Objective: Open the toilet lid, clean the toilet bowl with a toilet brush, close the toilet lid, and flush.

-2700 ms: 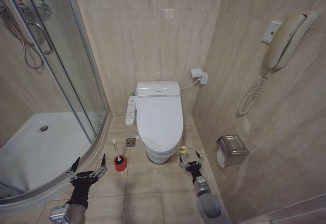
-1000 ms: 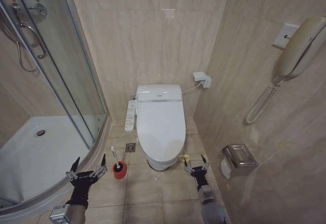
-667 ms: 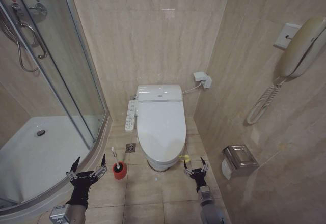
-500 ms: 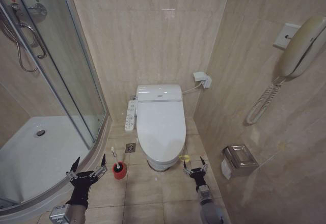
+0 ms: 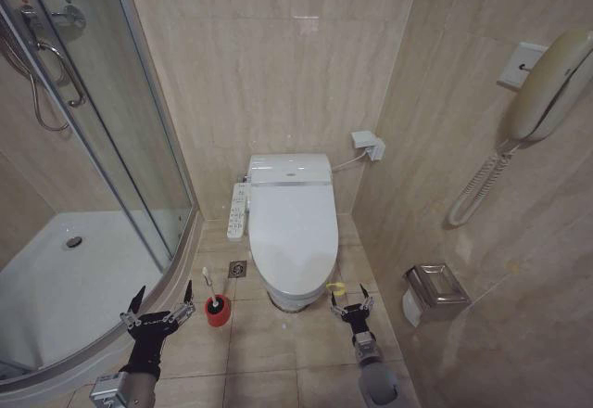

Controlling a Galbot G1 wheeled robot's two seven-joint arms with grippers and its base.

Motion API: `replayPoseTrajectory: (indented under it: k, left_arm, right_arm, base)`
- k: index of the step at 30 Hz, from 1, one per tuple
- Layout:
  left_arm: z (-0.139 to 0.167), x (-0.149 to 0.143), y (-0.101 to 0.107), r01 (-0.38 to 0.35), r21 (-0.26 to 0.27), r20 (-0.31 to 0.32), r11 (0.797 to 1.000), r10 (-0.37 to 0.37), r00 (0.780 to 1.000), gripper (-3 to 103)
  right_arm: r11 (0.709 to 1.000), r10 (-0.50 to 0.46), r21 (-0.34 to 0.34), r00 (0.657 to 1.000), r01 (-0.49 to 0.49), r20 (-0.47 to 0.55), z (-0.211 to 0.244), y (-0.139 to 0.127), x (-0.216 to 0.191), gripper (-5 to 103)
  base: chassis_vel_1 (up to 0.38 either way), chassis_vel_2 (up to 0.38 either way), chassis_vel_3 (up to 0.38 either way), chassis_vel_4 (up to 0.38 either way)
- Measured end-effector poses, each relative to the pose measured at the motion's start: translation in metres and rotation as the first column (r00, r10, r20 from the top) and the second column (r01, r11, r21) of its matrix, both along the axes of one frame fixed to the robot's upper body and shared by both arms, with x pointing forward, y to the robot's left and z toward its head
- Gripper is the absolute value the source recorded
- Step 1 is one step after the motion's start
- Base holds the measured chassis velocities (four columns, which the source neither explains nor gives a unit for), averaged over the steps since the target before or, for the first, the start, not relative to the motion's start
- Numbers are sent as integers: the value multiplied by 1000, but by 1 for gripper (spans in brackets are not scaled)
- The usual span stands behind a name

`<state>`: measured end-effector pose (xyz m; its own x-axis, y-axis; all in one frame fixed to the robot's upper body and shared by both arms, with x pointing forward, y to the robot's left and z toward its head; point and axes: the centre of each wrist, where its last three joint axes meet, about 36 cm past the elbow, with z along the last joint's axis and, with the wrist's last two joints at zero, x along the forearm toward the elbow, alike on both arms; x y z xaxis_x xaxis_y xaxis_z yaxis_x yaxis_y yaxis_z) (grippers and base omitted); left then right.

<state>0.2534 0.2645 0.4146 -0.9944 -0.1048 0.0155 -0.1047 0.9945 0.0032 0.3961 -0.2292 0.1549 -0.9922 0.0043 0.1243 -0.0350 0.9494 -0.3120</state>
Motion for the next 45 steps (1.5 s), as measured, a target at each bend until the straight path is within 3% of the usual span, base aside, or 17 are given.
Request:
replayPoseTrajectory:
  k: [15, 42, 43, 45]
  left_arm:
    - [0, 0, 0, 0, 0, 0, 1000, 0, 1000, 100]
    - [0, 0, 0, 0, 0, 0, 1000, 0, 1000, 100]
    - [0, 0, 0, 0, 0, 0, 1000, 0, 1000, 100]
    - [0, 0, 0, 0, 0, 0, 1000, 0, 1000, 100]
  right_arm:
    - [997, -14, -73, 1000, 14, 2, -16, -4, 16, 100]
    - [995, -45, -93, 999, 44, 1, -17, -13, 31, 100]
    - [995, -36, -93, 999, 36, -1, -16, -14, 30, 80]
    - [995, -26, -94, 1000, 25, -6, -14, -14, 29, 80]
  base:
    - [0, 0, 0, 0]
    - [0, 0, 0, 0]
    - [0, 0, 0, 0]
    - [0, 0, 0, 0]
